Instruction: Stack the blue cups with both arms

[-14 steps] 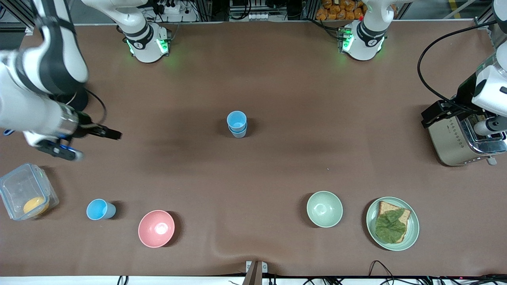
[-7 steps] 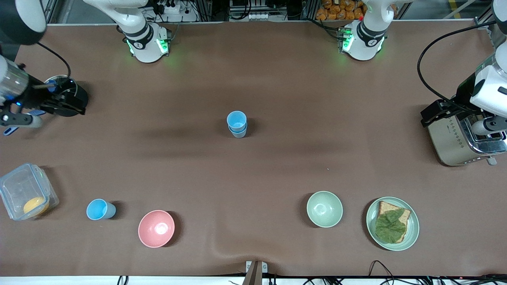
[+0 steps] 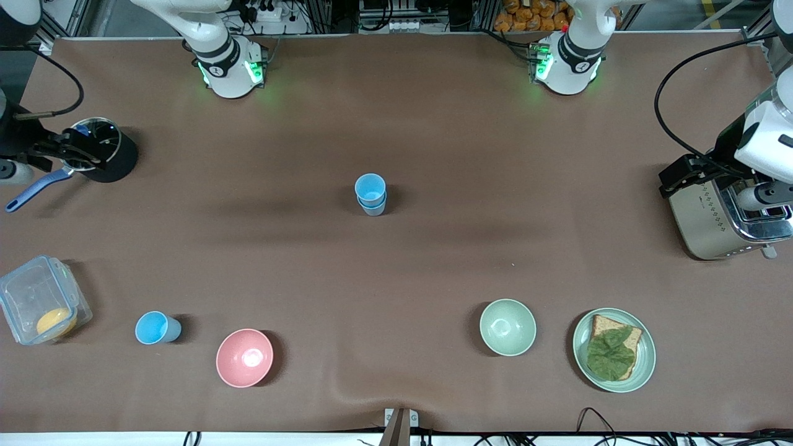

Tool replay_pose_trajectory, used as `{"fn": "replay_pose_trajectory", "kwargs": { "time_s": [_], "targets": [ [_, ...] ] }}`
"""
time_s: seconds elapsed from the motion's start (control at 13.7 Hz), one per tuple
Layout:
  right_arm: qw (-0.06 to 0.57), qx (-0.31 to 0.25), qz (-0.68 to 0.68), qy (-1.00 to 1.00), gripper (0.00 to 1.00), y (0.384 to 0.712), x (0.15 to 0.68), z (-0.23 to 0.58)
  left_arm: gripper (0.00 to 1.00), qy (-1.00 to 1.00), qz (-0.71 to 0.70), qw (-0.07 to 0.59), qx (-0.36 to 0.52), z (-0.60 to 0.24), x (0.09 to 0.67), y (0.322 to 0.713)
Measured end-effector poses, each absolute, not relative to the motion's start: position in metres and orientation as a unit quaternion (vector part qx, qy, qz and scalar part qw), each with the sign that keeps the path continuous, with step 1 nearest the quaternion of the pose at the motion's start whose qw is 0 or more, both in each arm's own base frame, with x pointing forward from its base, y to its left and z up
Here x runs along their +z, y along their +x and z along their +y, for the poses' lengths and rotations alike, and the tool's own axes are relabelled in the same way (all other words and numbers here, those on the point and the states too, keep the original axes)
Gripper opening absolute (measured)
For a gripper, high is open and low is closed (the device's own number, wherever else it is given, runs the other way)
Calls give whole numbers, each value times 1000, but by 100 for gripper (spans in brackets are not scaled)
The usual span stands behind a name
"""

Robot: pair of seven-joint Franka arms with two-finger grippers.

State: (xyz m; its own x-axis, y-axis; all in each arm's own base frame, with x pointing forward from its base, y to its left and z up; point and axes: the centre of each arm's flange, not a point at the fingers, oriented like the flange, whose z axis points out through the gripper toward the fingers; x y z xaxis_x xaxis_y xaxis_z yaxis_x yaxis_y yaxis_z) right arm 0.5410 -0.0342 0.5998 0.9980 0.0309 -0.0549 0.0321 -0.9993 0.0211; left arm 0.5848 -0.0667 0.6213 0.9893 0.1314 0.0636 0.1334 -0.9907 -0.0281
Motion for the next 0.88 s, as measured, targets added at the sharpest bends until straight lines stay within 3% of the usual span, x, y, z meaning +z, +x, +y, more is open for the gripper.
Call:
{"fn": "replay_pose_trajectory", "kwargs": {
  "time_s": [0.88],
  "targets": [
    [9,-43,6,999,100,532,619,-54,100,-1000,-11,12,-14,-73,618,576]
  ]
}}
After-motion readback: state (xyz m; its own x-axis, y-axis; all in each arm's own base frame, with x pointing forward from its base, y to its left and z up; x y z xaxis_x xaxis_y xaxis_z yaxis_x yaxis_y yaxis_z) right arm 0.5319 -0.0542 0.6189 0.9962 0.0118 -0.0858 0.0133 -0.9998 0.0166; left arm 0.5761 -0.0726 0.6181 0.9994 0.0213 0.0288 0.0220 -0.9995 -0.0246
